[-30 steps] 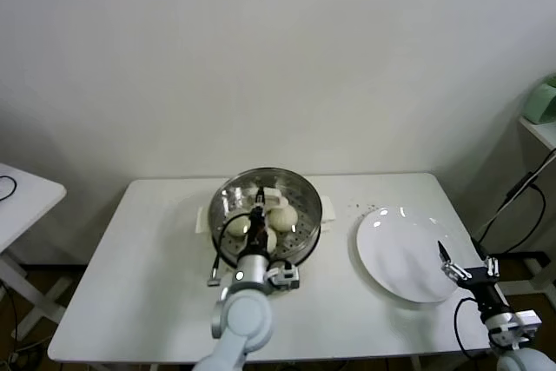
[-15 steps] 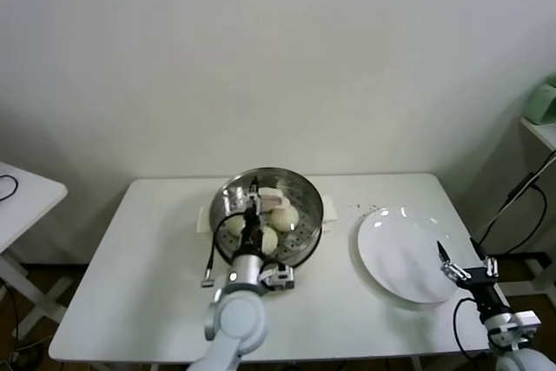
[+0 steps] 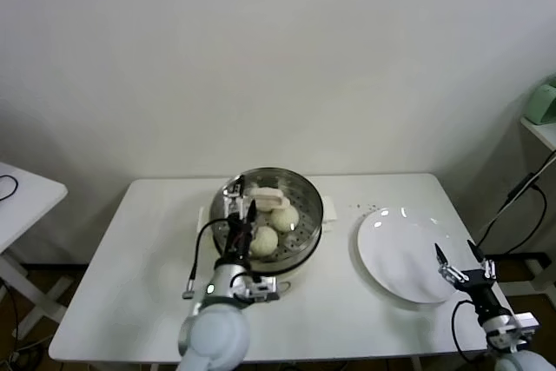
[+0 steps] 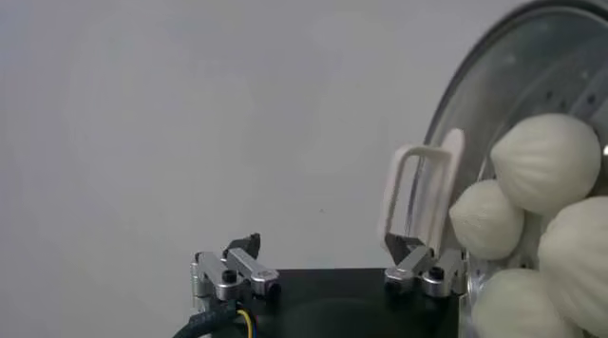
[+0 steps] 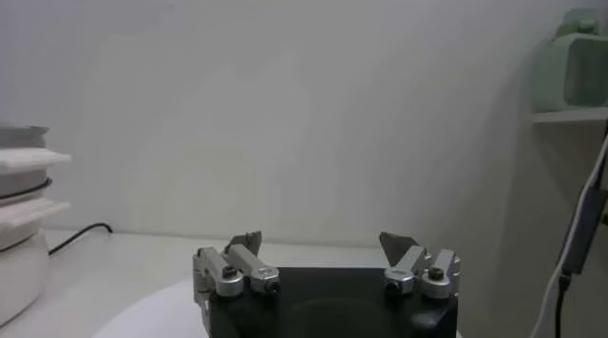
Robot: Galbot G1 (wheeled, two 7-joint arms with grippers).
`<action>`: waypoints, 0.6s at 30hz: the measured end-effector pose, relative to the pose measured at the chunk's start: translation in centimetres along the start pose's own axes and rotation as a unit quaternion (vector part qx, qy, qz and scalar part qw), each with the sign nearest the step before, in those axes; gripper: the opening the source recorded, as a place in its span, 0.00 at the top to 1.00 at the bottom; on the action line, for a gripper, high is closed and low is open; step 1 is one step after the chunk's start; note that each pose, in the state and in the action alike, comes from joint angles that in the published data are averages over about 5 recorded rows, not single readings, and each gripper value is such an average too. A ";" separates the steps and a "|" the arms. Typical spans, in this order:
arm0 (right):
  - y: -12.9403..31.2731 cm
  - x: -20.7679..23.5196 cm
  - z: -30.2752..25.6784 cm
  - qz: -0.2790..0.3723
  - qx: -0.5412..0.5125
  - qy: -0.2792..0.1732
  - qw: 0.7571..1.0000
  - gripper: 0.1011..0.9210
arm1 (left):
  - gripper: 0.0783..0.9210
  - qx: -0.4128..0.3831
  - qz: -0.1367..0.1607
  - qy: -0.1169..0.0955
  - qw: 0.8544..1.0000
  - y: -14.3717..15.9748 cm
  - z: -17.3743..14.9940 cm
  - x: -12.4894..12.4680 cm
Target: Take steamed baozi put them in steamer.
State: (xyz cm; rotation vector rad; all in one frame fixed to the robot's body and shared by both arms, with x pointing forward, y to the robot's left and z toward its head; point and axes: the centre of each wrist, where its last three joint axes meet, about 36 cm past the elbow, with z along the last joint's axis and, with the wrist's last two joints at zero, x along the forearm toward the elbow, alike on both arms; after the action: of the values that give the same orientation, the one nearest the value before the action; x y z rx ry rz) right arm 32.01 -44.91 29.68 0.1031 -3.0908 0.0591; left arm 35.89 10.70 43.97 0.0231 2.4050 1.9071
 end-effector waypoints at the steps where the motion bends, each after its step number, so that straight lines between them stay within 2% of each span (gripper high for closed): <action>1: 0.1 0.1 0.1 0.000 -0.002 -0.001 1.000 0.12 | 0.12 0.013 0.001 -0.004 1.000 0.3 0.3 0.3; 6: 0.6 0.4 0.2 -0.004 -0.006 -0.002 1.000 0.12 | 0.12 0.099 0.010 -0.018 0.995 1.8 2.1 1.6; 10: 0.9 0.5 0.4 -0.006 -0.007 -0.008 1.000 0.12 | 0.12 0.192 0.020 -0.020 0.981 2.5 4.7 2.4; 14: 1.4 0.6 0.7 -0.006 -0.008 -0.012 1.000 0.12 | 0.12 0.296 0.032 -0.007 0.954 2.8 8.1 3.1; 18: 1.9 0.9 1.2 -0.005 -0.010 -0.016 1.000 0.12 | 0.12 0.391 0.042 0.009 0.919 1.8 12.4 4.0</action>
State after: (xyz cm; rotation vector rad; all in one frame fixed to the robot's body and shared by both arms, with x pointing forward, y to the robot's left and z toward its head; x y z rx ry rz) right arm 30.89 -43.13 28.50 0.1191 -3.1210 0.0279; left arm 32.63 23.35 42.71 0.1507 3.0303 0.8365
